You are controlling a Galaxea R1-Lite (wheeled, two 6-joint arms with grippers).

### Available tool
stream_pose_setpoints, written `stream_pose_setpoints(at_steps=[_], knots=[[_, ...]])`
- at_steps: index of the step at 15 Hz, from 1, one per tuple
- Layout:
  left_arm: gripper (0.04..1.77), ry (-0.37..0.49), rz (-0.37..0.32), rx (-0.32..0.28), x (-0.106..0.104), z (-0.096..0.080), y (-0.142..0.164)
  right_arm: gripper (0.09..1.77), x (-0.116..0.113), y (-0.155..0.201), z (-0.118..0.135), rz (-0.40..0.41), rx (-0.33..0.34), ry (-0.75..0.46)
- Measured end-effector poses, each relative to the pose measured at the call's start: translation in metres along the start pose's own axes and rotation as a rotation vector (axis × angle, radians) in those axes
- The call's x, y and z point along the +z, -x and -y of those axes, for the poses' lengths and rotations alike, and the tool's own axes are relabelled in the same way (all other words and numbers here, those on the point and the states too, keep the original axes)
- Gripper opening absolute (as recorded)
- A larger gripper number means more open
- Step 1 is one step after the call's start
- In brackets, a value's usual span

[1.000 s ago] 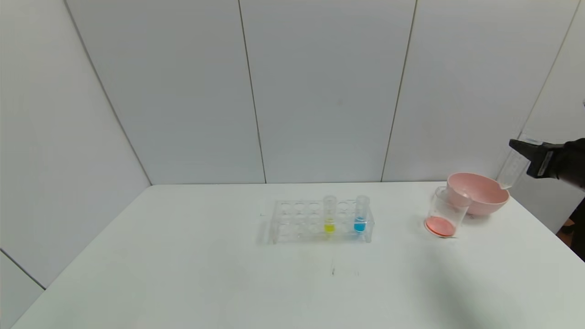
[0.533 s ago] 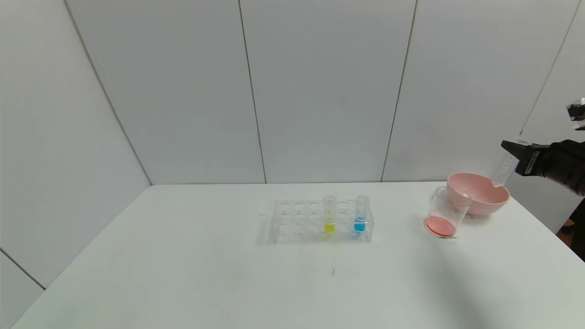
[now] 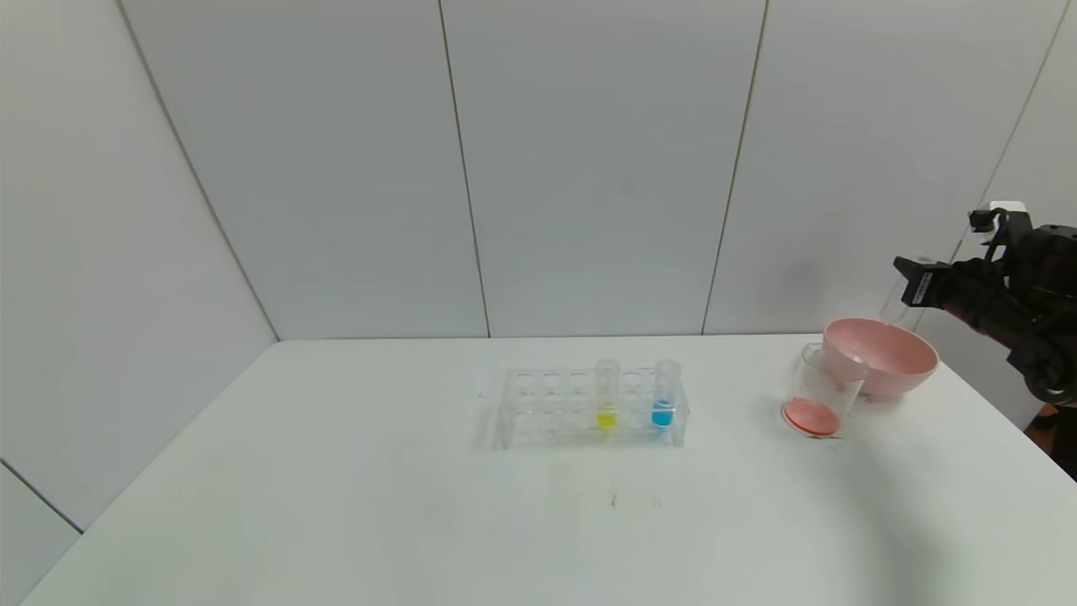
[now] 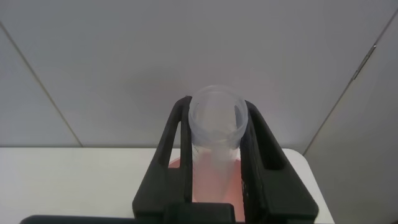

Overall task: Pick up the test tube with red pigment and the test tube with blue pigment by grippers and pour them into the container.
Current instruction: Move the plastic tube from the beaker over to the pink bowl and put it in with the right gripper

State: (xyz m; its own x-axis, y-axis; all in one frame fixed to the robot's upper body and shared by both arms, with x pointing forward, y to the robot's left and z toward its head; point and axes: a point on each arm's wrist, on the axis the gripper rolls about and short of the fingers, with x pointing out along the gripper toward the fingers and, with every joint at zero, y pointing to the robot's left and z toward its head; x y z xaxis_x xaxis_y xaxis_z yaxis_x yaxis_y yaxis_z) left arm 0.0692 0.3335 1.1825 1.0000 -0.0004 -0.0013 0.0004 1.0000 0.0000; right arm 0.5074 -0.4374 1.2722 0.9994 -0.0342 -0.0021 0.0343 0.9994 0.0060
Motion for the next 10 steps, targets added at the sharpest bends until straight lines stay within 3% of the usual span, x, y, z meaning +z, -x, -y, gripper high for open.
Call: stream_pose_setpoints(at_steps=[4,7,10], knots=[[1.76,0.0,0.0,0.0,0.0,0.0,0.0,0.5,-0.031,-0.026,0.012,-0.033,-0.013,-0.01],[1.76,0.0,0.0,0.0,0.0,0.0,0.0,0.5,-0.039,-0.03,0.012,-0.049,-0.009,-0.014],[1.76,0.0,0.0,0.0,0.0,0.0,0.0,0.86,-0.039,-0.029,0.012,-0.051,-0.008,-0.015]])
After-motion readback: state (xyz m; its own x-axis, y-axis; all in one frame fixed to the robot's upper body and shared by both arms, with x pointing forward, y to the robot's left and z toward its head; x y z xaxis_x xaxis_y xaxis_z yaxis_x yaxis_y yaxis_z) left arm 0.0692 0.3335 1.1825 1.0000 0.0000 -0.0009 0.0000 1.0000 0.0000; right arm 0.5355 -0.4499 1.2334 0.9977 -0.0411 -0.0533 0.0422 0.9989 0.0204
